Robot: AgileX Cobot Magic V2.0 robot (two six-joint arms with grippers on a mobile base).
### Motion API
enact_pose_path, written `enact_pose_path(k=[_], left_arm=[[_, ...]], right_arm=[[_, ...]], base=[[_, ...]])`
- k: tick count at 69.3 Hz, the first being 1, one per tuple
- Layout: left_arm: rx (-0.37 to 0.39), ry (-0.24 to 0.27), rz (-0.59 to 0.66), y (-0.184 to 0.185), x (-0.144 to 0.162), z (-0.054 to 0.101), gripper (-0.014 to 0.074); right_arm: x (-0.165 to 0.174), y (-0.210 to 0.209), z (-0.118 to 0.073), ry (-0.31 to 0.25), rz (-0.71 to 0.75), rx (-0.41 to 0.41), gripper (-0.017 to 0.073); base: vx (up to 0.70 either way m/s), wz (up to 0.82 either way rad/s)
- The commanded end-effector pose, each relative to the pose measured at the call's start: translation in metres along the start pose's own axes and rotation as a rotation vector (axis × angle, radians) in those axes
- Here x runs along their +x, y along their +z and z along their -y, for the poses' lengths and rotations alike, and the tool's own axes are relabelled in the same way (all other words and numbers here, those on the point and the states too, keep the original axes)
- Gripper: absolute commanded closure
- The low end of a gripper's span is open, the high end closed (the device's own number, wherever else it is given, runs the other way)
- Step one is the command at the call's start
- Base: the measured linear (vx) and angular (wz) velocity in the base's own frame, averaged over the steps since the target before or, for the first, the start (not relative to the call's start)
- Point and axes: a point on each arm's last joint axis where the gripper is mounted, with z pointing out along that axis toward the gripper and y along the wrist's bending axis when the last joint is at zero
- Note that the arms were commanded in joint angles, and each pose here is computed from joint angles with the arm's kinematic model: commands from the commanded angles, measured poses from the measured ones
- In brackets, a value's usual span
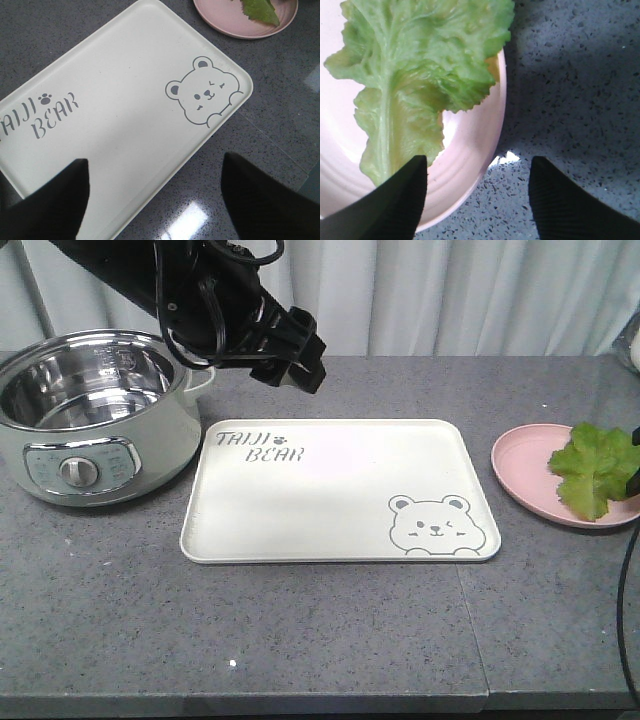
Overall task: Transfer vegetables to tray and serve
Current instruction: 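Grasp the rim of the pink plate with the right gripper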
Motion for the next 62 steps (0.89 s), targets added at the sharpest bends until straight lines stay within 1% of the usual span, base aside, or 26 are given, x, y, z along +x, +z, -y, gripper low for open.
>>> enact_pose_path(k=[1,12,23,30,48,62], left_arm=[[0.010,0.003,0.088,-0.028,-0.005,0.007,0.0060],[0.010,0.003,0.088,-0.028,-0.005,0.007,0.0060],[0.010,0.003,0.088,-0.028,-0.005,0.007,0.0060],[0.010,0.003,0.088,-0.028,-0.005,0.007,0.0060],[0.011,0.002,0.088,-0.028,-0.005,0.007,0.0060],[0.011,0.002,0.088,-0.028,-0.005,0.007,0.0060]], right_arm=[[-0.006,-0.024,-0.007,-0.005,0.098,-0.018,0.0151],[-0.008,-0.012,-0.004,0.011,0.068,-0.032,0.0170],[-0.008,-0.005,-0.001,0.015,0.048,-0.031,0.0197],[-0.008,-0.005,-0.001,0.010,0.054,-0.029,0.0277],[-0.008,-0.005,-0.001,0.005,0.055,-0.029,0.0575],[-0.011,-0.010,-0.002,0.012,0.101,-0.037,0.0568]], base=[[0.00,0.00],[0.00,0.00],[0.00,0.00],[0.00,0.00],[0.00,0.00],[0.00,0.00]])
